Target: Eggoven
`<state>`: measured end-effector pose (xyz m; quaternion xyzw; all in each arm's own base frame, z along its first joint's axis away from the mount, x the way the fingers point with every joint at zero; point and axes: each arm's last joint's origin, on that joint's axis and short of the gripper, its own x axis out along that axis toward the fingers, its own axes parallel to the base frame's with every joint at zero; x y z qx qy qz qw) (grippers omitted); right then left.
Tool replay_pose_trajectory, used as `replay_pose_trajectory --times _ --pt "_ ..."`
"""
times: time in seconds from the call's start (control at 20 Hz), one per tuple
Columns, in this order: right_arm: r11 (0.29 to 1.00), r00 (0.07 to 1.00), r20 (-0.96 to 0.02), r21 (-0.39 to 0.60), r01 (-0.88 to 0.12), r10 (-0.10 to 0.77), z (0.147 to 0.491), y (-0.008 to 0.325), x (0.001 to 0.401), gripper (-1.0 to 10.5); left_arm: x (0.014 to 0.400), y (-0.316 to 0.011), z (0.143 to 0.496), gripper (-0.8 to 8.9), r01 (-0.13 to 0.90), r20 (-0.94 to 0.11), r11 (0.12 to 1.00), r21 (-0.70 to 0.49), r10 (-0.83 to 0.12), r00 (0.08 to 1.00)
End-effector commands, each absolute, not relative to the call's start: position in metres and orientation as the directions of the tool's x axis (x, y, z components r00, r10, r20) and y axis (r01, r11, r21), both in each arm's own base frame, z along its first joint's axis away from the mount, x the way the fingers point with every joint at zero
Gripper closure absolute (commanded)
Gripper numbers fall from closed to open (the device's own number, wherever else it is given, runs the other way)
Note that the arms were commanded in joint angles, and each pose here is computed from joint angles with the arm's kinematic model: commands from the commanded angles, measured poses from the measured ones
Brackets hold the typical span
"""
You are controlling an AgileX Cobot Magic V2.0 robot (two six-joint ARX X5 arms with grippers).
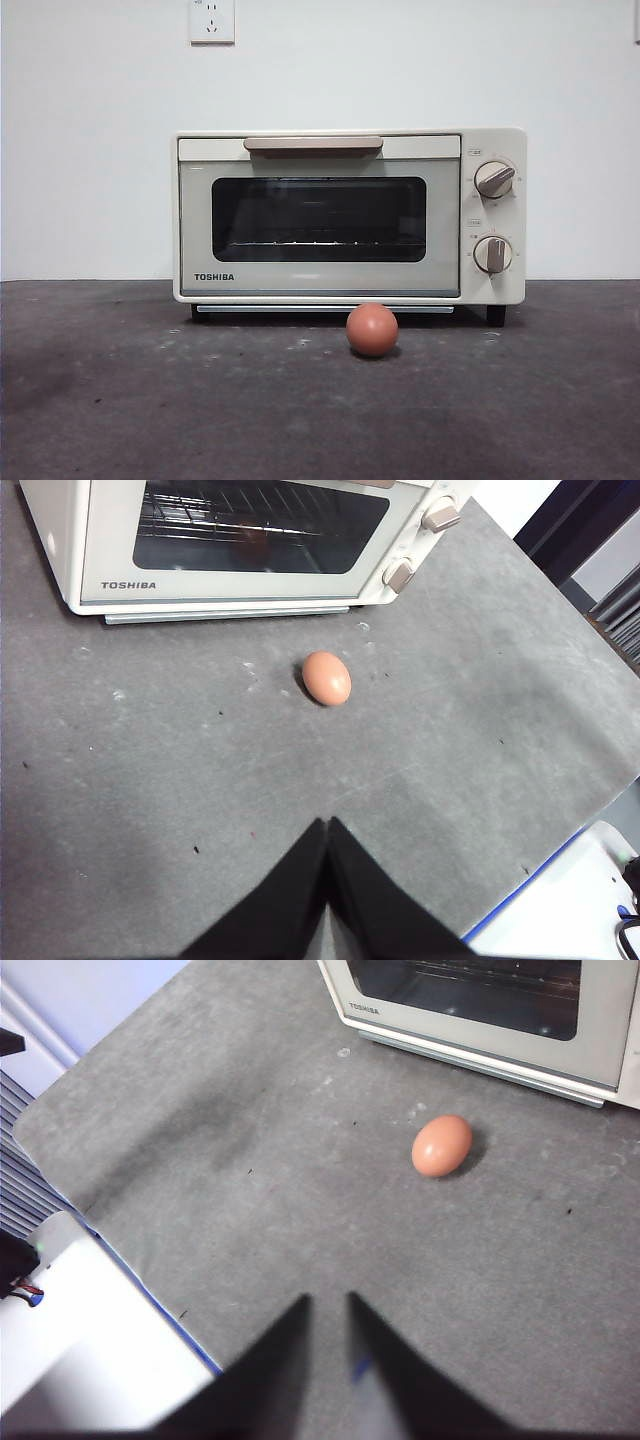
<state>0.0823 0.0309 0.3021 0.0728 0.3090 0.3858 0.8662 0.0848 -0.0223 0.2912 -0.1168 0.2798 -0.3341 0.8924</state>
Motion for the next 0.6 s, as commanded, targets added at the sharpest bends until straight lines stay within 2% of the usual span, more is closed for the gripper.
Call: replay_pose_trajectory --times 0.05,0.35,0.6 --pt "0.693 0.521 -0.467 0.367 -0.621 0.714 0.307 0.031 0.083 5.7 0.085 -0.023 0.296 8.06 0.551 -0.408 0.746 -0.374 -0.666 0.624" --pt "0.693 0.513 -0.469 0.417 -0.588 0.718 0.307 0.035 0.099 5.6 0.085 -0.023 0.296 8.06 0.551 -0.408 0.746 -0.374 -0.666 0.625" --pt "0.669 0.473 -0.474 0.486 -0.563 0.743 0.302 0.054 0.139 5.6 0.086 -0.023 0.297 8.06 0.555 -0.402 0.746 -0.369 -0.666 0.628"
